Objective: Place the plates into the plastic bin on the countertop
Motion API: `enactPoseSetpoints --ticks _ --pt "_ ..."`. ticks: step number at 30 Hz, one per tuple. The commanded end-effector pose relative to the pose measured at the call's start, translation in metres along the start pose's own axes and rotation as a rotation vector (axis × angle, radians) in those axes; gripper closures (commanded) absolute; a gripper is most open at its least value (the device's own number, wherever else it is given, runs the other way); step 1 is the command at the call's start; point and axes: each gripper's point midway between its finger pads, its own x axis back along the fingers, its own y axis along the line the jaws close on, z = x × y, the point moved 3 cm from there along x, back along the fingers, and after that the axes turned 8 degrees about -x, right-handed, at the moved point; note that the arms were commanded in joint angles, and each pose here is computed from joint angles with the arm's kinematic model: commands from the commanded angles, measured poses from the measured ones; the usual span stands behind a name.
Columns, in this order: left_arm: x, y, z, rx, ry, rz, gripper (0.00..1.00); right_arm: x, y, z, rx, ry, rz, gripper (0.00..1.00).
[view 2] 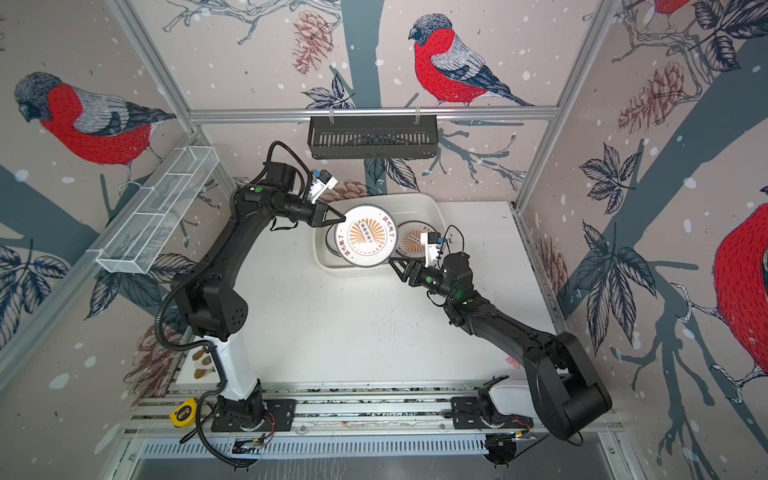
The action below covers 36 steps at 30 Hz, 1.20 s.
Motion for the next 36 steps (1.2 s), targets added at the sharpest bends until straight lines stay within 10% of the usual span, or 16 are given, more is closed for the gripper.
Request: enactPoseSetpoints --ticks 1,24,36 --pt "0.001 -0.011 -0.016 -0.036 -0.079 0.041 1.00 -0.005 0.018 -0.015 0.018 -0.055 -0.086 0.45" --pt "-0.018 -0.024 0.004 -0.001 -0.079 0.074 1.00 -0.012 0.014 -0.022 -0.018 -0.061 -0.128 0.96" --pt "-0.015 -0.027 0.002 -0.016 -0.083 0.071 0.62 -0.008 0.008 -0.032 -0.026 -0.029 -0.134 0.98"
